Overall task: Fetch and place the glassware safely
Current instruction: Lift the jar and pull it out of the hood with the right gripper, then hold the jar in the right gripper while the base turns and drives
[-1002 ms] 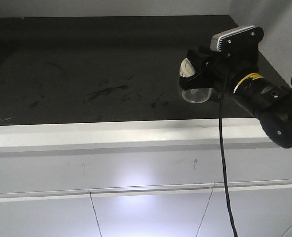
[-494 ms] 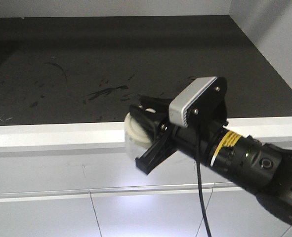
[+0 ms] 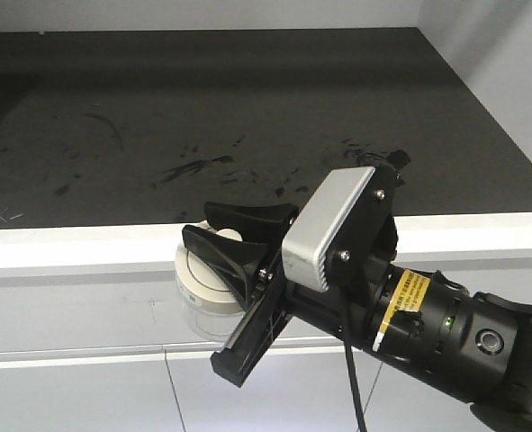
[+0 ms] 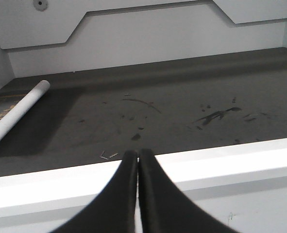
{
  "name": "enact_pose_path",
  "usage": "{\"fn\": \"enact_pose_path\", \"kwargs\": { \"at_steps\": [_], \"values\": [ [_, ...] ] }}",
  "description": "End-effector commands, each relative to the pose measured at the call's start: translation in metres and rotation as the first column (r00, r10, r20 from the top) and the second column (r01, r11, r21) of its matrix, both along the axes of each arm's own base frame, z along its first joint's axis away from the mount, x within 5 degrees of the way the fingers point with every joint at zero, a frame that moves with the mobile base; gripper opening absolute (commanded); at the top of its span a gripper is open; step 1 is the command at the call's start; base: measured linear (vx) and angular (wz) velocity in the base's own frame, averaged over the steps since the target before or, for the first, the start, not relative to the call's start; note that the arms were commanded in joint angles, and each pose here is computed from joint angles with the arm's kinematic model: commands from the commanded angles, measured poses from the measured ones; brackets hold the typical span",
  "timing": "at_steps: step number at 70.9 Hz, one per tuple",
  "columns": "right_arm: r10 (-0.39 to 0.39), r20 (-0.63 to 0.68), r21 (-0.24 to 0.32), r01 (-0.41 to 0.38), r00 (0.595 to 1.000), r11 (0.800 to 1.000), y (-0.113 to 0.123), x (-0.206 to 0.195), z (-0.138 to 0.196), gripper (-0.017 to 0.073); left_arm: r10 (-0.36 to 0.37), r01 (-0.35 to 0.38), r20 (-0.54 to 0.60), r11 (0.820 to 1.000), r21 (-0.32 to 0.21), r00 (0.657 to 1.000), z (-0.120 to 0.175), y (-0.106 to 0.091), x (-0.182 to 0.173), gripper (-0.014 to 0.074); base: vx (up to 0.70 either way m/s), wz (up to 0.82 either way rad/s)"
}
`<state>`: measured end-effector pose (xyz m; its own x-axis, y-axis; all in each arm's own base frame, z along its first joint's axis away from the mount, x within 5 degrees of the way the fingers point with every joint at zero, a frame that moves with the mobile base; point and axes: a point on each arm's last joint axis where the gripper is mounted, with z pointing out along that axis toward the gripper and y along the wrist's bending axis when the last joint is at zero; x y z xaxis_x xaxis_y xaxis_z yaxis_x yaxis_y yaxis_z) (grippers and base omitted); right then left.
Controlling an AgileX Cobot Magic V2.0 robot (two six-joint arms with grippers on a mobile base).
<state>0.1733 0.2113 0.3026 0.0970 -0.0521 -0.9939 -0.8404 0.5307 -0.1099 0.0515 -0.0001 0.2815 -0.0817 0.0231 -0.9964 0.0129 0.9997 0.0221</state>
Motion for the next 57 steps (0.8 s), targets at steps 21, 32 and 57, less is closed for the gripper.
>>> {"fn": "enact_pose_path", "kwargs": {
  "at_steps": [21,32,57],
  "values": [
    [0.017,0.093,0.127,-0.029,0.996,0.992,-0.0021,-0.0044,0.0275,-0.0003,-0.008,0.009,0.092,1.0,-0.014,0.996,0.0147,-0.0006,-0.0004,-0.0007,0.0,0.0],
    [0.017,0.093,0.127,-0.029,0.996,0.992,-0.0021,-0.0044,0.0275,-0.0003,-0.008,0.009,0.092,1.0,-0.014,0.996,0.0147,-0.0006,-0.0004,-0.0007,0.0,0.0],
    [0.017,0.093,0.127,-0.029,0.996,0.992,-0.0021,-0.0044,0.0275,-0.0003,-0.008,0.009,0.092,1.0,-0.014,0.996,0.0147,-0.0006,-0.0004,-0.0007,0.0,0.0]
  ]
}}
